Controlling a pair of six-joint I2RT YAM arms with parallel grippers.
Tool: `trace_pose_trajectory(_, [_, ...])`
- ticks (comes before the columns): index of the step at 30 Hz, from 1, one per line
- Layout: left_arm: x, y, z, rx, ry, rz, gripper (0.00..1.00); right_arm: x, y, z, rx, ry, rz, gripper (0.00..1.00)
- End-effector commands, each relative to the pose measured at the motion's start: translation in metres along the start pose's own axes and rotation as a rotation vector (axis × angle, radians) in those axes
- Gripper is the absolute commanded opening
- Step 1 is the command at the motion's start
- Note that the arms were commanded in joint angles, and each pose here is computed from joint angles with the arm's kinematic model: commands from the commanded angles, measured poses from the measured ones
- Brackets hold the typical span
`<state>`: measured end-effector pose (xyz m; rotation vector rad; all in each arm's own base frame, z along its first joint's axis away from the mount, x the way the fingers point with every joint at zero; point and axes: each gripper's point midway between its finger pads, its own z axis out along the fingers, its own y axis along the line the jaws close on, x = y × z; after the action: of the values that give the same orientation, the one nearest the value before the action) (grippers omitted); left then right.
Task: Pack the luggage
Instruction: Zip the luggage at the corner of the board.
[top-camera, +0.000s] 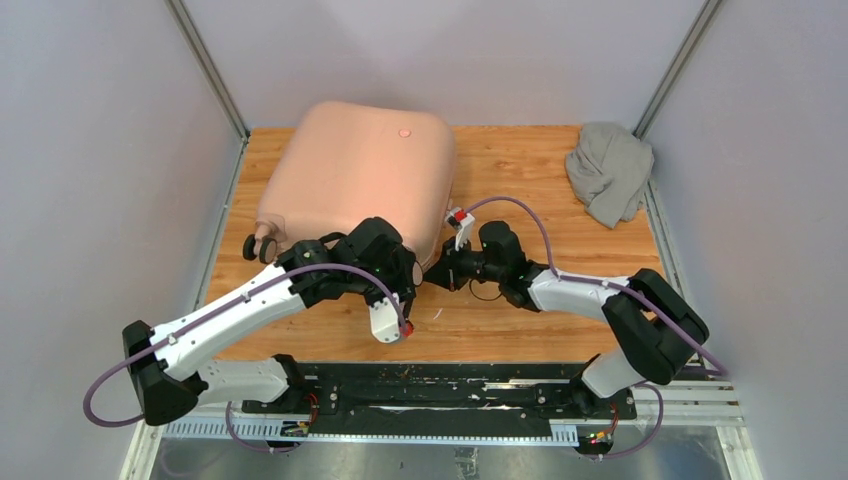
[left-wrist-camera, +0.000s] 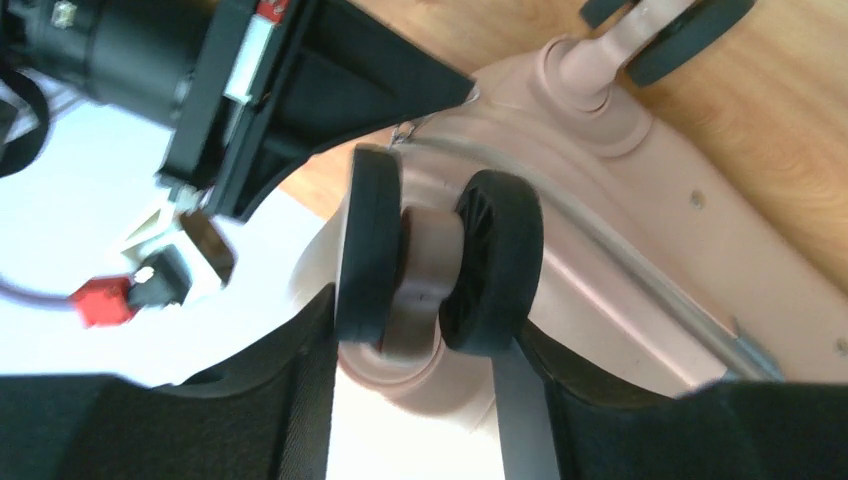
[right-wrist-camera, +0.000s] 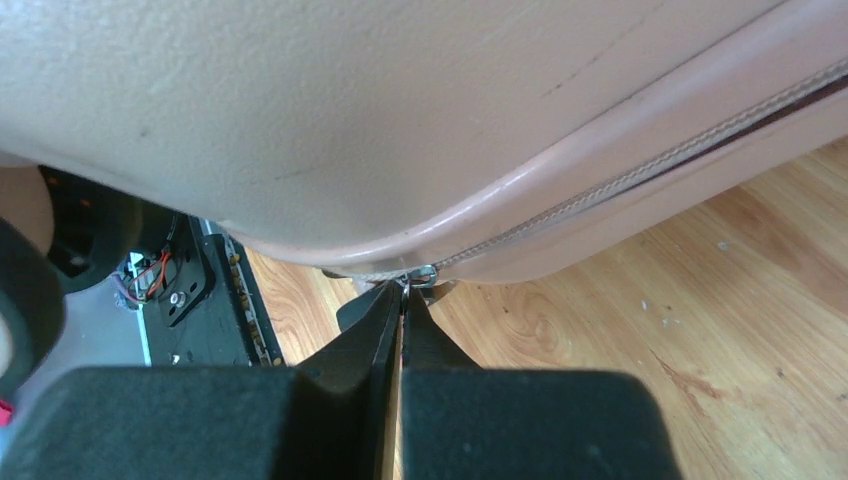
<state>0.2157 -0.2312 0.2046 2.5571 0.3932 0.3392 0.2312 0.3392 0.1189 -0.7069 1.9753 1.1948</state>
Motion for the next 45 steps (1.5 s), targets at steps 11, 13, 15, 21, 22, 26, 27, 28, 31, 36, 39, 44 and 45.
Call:
trace_pose_trajectory(11, [0.018,0.043,-0.031,-0.189,0.073,-0.283,0.06,-0.019,0.0,-0.02,0.053,-0.085,-0.083,0.0])
trace_pose_trajectory(13, [0.021,0.049,-0.035,-0.21,0.08,-0.324,0.03,-0.018,-0.003,-0.026,0.082,-0.087,-0.1,0.0])
trace_pose_trajectory(15, [0.026,0.057,-0.037,-0.245,0.094,-0.372,0.0,-0.018,-0.005,-0.029,0.097,-0.095,-0.115,0.0])
trace_pose_trajectory(21, [0.035,0.072,-0.042,-0.302,0.112,-0.458,0.0,-0.021,-0.006,-0.029,0.105,-0.094,-0.139,0.0])
trace_pose_trajectory(22, [0.037,0.075,-0.044,-0.313,0.118,-0.464,0.0,-0.023,-0.007,-0.029,0.109,-0.098,-0.141,0.0])
trace_pose_trajectory(26, [0.046,0.088,-0.051,-0.357,0.134,-0.494,0.0,-0.031,-0.008,-0.036,0.136,-0.143,-0.164,0.0])
trace_pose_trajectory(27, [0.048,0.09,-0.052,-0.365,0.135,-0.499,0.0,-0.034,-0.008,-0.038,0.142,-0.16,-0.17,0.0])
trace_pose_trajectory(28, [0.05,0.092,-0.054,-0.371,0.141,-0.502,0.0,-0.038,-0.006,-0.04,0.144,-0.18,-0.174,0.0])
trace_pose_trajectory(31, [0.057,0.091,-0.057,-0.374,0.164,-0.504,0.0,-0.043,-0.002,-0.041,0.15,-0.216,-0.185,0.0])
trace_pose_trajectory(36, [0.067,0.09,-0.064,-0.391,0.189,-0.524,0.0,-0.039,0.019,-0.029,0.11,-0.221,-0.217,0.0])
trace_pose_trajectory(39, [0.069,0.087,-0.064,-0.386,0.193,-0.526,0.0,-0.032,0.021,-0.026,0.096,-0.206,-0.199,0.0])
trace_pose_trajectory(44, [0.047,0.051,-0.047,-0.269,0.15,-0.381,0.02,-0.029,-0.017,-0.05,0.179,-0.181,-0.109,0.35])
trace_pose_trajectory(45, [0.043,0.044,-0.043,-0.25,0.145,-0.351,0.1,-0.028,-0.023,-0.056,0.194,-0.174,-0.098,0.44])
